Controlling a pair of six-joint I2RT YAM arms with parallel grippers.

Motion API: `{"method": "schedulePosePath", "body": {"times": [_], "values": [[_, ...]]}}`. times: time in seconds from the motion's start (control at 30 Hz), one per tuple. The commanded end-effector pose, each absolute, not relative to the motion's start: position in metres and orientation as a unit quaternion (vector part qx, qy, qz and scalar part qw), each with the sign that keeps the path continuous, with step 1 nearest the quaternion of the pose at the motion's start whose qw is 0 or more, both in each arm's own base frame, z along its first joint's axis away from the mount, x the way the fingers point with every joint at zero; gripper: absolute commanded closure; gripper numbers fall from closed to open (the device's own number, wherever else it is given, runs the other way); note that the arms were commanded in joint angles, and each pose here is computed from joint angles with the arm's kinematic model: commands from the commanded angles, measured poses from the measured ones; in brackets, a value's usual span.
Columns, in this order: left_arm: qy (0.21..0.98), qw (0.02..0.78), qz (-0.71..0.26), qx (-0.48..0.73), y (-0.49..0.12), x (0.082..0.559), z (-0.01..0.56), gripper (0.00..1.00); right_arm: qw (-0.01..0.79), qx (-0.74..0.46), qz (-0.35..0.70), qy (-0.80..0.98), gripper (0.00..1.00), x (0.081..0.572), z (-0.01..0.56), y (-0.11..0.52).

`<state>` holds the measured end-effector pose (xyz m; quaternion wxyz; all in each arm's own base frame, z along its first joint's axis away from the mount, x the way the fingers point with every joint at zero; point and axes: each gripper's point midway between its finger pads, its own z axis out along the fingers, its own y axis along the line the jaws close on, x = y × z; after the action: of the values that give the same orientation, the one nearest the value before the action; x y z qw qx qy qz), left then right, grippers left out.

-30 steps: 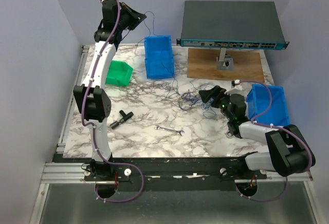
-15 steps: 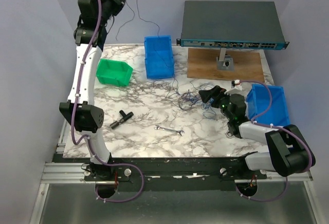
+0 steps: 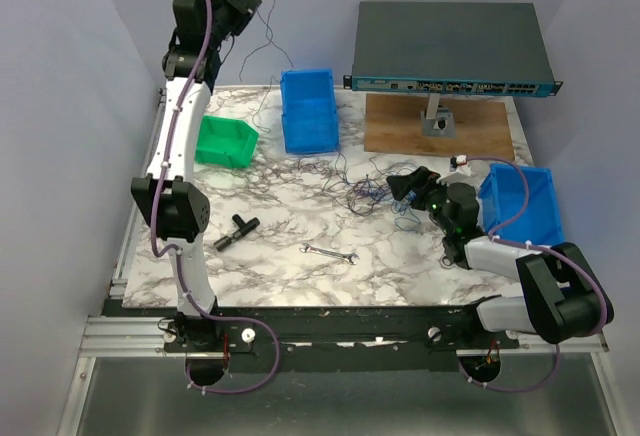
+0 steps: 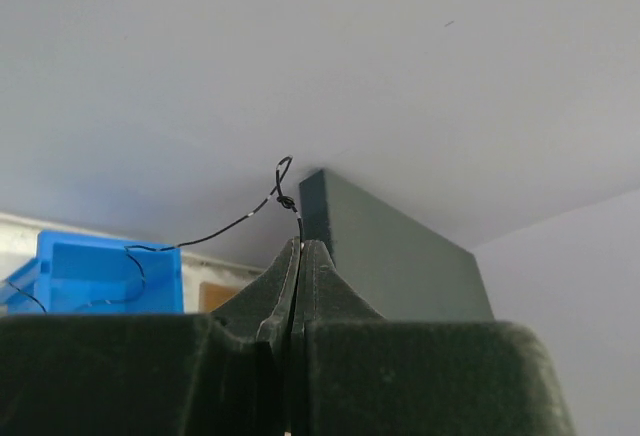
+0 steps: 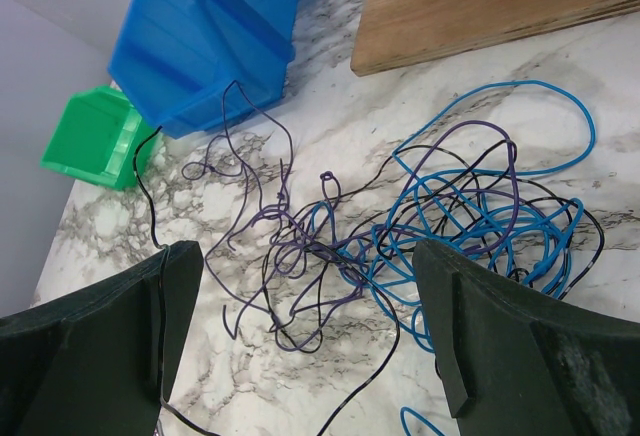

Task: Untangle the cables

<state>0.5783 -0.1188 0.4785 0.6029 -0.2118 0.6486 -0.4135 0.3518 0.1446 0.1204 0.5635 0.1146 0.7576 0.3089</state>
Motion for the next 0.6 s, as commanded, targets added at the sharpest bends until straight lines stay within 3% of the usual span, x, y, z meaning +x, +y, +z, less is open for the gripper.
{"method": "schedulePosePath", "body": {"times": [0.0, 0.57], "values": [[0.662, 0.577, -0.436, -0.195, -0.143, 0.588, 0.460, 1.00, 0.571, 0.104, 0.320, 0.748, 0.05, 0.347, 0.127, 0.148], [0.575, 0.708, -0.366, -0.184, -0.101, 0.509, 0.575, 1.00, 0.573, 0.102, 0.320, 0.748, 0.05, 0.347, 0.128, 0.148]]}}
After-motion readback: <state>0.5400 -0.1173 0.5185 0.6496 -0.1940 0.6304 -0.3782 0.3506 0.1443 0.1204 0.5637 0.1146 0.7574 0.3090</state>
